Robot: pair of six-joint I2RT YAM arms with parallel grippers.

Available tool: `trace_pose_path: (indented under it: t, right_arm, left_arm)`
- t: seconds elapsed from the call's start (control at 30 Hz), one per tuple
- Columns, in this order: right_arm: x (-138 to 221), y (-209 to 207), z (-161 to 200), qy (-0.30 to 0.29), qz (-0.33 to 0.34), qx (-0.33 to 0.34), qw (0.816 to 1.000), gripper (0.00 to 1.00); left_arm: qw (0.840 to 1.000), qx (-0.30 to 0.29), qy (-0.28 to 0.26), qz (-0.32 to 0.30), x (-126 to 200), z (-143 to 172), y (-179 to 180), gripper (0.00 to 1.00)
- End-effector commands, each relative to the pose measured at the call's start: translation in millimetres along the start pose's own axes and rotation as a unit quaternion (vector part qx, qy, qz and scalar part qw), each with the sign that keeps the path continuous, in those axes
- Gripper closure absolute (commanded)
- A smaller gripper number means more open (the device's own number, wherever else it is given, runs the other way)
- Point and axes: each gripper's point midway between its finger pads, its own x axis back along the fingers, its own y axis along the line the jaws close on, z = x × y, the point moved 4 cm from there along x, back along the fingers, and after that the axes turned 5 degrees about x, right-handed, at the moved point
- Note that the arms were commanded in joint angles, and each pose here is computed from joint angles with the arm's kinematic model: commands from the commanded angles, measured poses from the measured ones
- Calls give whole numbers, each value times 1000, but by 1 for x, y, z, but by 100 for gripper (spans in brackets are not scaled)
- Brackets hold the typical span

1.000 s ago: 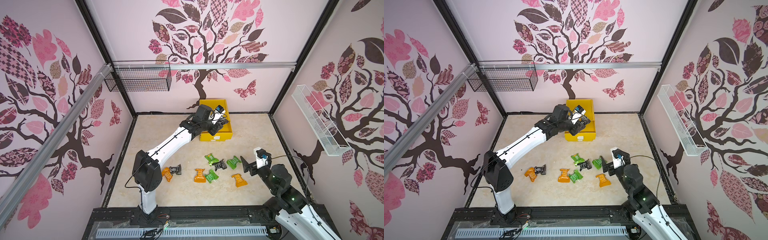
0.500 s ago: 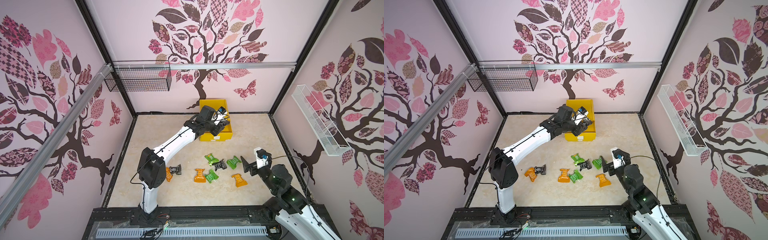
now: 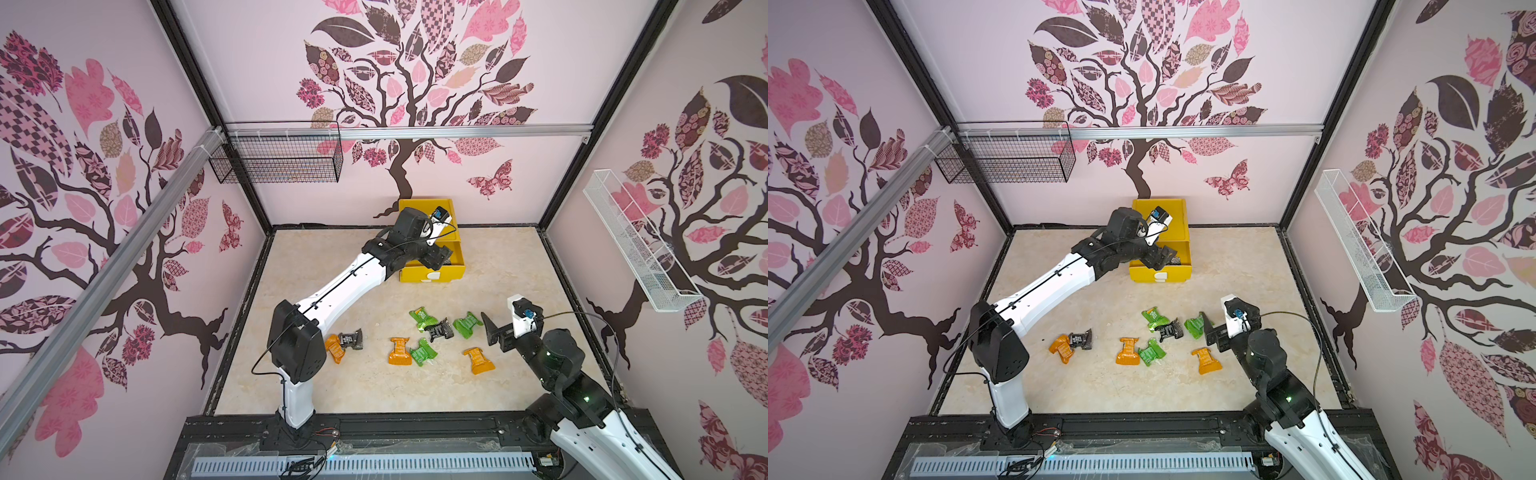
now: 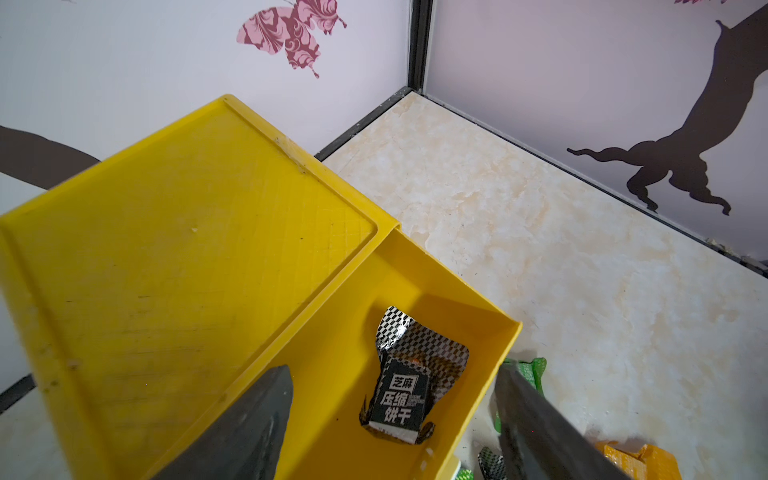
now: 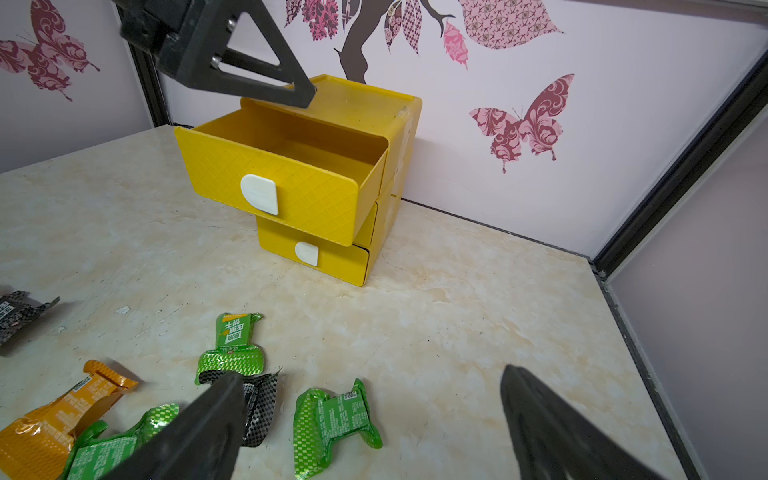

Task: Place the cookies into the drawer by color
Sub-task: Place the cookie in the drawer.

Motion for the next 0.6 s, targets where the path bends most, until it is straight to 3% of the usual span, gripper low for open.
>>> trace_pose_path:
  t: [0.0,0.37,0.57]
  right_arm:
    - [1,2,-2,-1,-9,-6,1000,1]
    - [-3,7,2,18,-26,-11,999,1]
    - [-6,16,2,33,-58,-29,997,1]
  left_arm:
    - [999,-10,-30,-16,29,-16,-2,11]
    - [997,-48,-31,-50,85,1,9,4]
    - [997,-32,-19,-72,116,28,31,3]
